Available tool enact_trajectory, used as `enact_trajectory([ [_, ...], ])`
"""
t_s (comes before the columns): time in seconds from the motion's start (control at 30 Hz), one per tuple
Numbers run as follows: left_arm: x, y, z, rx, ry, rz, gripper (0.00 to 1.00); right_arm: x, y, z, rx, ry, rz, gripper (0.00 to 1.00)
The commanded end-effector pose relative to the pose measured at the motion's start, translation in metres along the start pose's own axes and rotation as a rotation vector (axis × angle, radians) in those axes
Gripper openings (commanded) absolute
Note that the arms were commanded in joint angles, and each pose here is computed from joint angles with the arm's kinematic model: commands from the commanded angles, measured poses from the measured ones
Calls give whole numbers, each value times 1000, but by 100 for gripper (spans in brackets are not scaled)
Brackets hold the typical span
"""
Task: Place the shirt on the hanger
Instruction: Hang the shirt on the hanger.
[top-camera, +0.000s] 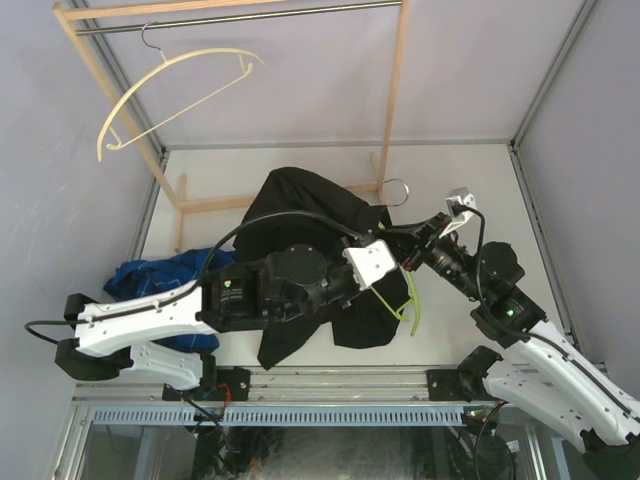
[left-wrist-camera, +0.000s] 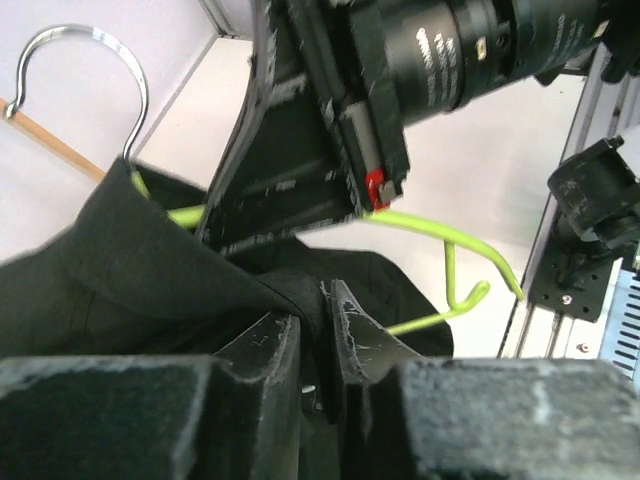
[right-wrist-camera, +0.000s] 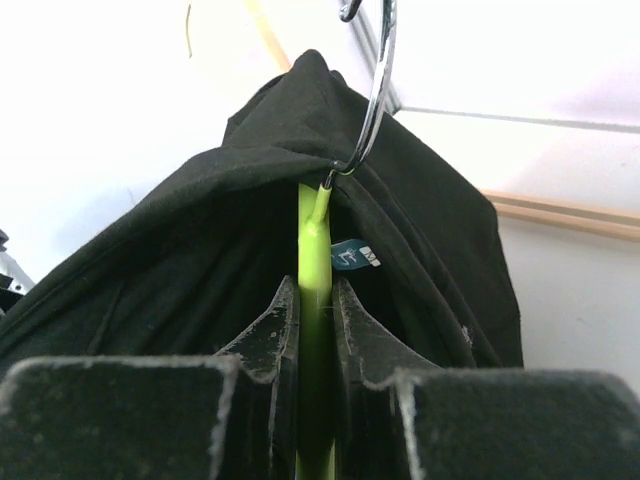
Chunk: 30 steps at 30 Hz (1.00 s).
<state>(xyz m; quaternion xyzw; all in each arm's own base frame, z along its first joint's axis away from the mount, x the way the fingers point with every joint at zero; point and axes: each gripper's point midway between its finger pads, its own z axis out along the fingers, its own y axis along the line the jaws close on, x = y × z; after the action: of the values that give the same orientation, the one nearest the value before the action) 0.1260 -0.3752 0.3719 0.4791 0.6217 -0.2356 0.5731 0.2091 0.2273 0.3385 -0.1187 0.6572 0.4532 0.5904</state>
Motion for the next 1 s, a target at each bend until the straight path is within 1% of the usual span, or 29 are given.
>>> enact_trajectory([
  [0.0,-27,13,-37,-11,-127,-89,22,-42,3,-17,14,-163,-49,0],
  [0.03,-27,24,-47,-41,-141,-115,30,-43,3,-21,12,-165,-58,0],
  [0.1,-22,43,-61,-92,-153,-158,51,-45,4,-29,11,-178,-72,0],
  [0.17,-15,65,-77,-156,-167,-194,67,-48,6,-37,7,-191,-84,0],
  [0.23,-11,84,-97,-211,-196,-221,78,-52,8,-45,5,-206,-92,0],
  [0.3,-6,105,-118,-280,-220,-242,84,-55,12,-53,-4,-218,-105,0],
  [0.37,-1,126,-140,-352,-241,-263,88,-55,17,-61,-26,-221,-120,0],
  [0.43,5,142,-157,-415,-238,-267,88,-55,24,-68,-55,-216,-138,0],
  [0.57,18,155,-171,-467,-191,-156,87,-57,45,-84,-141,-202,-175,0],
  [0.6,19,155,-172,-461,-186,-120,87,-57,51,-87,-165,-197,-186,0],
  [0.67,17,146,-169,-397,-187,-58,87,-58,59,-93,-193,-178,-200,0],
  [0.7,13,135,-166,-331,-203,-35,88,-60,60,-96,-187,-174,-202,0],
  [0.77,7,123,-161,-260,-236,-17,89,-66,58,-100,-149,-177,-187,0],
  [0.83,5,117,-153,-226,-259,5,90,-70,53,-102,-108,-182,-164,0],
  [0.97,1,111,-137,-193,-274,63,92,-72,52,-103,-86,-171,-133,0],
])
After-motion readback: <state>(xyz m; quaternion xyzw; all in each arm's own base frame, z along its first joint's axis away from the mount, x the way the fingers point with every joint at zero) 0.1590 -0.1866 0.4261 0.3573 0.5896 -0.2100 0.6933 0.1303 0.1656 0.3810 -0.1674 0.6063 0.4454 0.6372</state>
